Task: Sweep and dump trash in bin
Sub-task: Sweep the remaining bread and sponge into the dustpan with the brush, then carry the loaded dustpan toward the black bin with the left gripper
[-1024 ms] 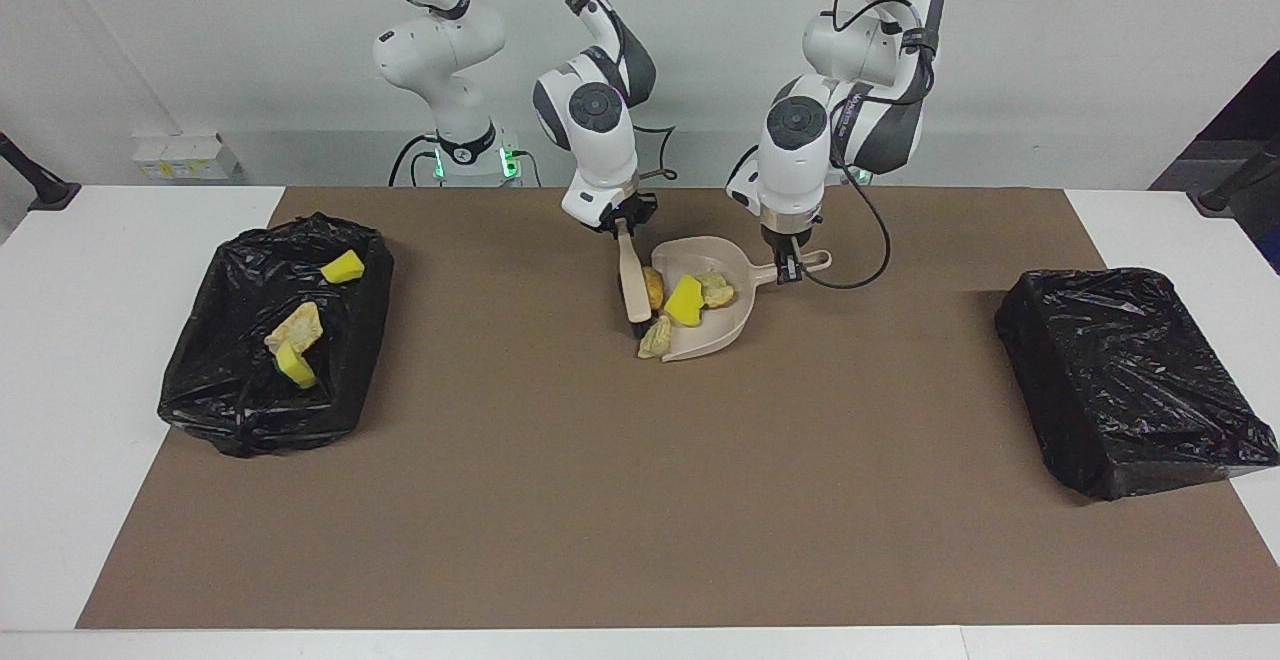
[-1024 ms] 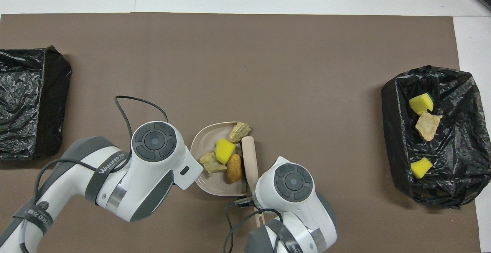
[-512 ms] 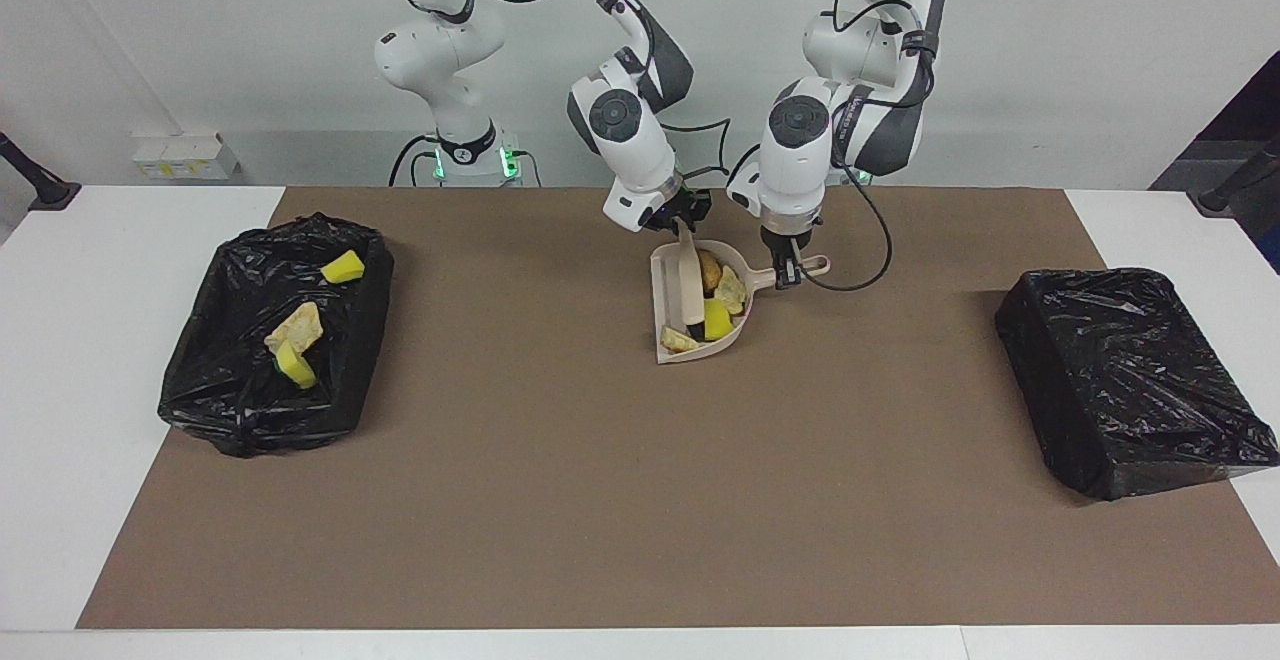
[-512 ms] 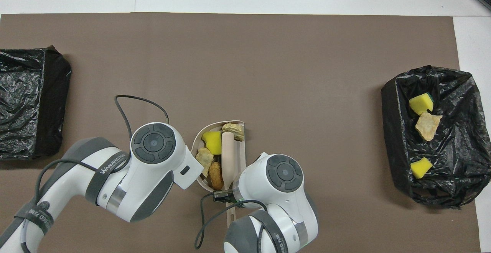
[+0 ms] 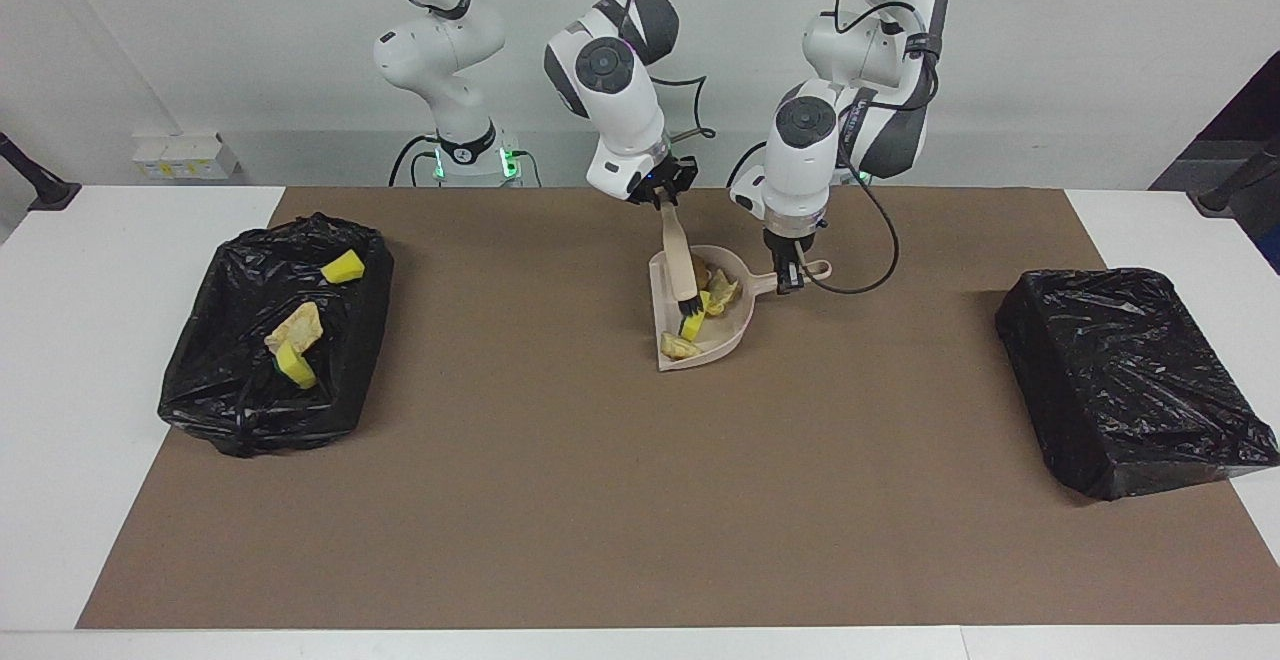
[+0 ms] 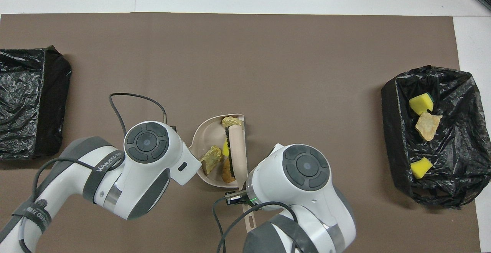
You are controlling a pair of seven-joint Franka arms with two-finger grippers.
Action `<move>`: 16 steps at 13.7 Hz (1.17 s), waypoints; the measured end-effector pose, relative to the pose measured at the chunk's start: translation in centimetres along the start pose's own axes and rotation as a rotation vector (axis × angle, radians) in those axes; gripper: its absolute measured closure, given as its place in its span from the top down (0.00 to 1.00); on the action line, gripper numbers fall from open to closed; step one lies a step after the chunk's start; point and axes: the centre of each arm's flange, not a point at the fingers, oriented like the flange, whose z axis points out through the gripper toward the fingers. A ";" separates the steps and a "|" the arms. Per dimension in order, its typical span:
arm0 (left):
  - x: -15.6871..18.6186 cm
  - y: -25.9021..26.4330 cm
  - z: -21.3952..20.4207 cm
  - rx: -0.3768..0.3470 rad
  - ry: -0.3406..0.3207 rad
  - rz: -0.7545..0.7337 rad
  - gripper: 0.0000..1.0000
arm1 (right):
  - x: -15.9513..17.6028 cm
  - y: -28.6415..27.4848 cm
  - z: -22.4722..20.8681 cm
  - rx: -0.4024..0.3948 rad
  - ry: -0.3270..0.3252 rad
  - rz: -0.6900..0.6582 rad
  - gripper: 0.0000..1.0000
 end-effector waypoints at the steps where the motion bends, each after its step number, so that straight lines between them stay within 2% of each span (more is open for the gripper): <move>1: 0.0 -0.2 0.0 0.008 0.006 -0.003 0.33 | 0.1 0.5 -0.8 -0.014 0.008 0.000 0.26; 6: -0.7 -1.3 0.0 0.037 0.056 -0.039 0.33 | 0.9 4.2 -1.3 -0.163 -0.006 0.016 0.26; 8: -1.2 -1.7 0.1 0.033 0.063 -0.034 0.33 | 1.9 7.9 -1.1 -0.192 -0.011 0.069 0.26; 11: -1.3 -1.6 0.2 0.022 0.062 -0.039 0.33 | 3.4 13.3 0.1 -0.281 0.011 0.096 0.26; 13: -1.2 -1.7 0.6 0.013 0.061 -0.087 0.33 | 4.2 14.4 1.6 -0.293 0.014 0.095 0.26; 16: -0.7 -2.0 1.6 -0.011 0.048 -0.144 0.33 | 4.8 13.1 4.8 -0.300 0.013 0.055 0.26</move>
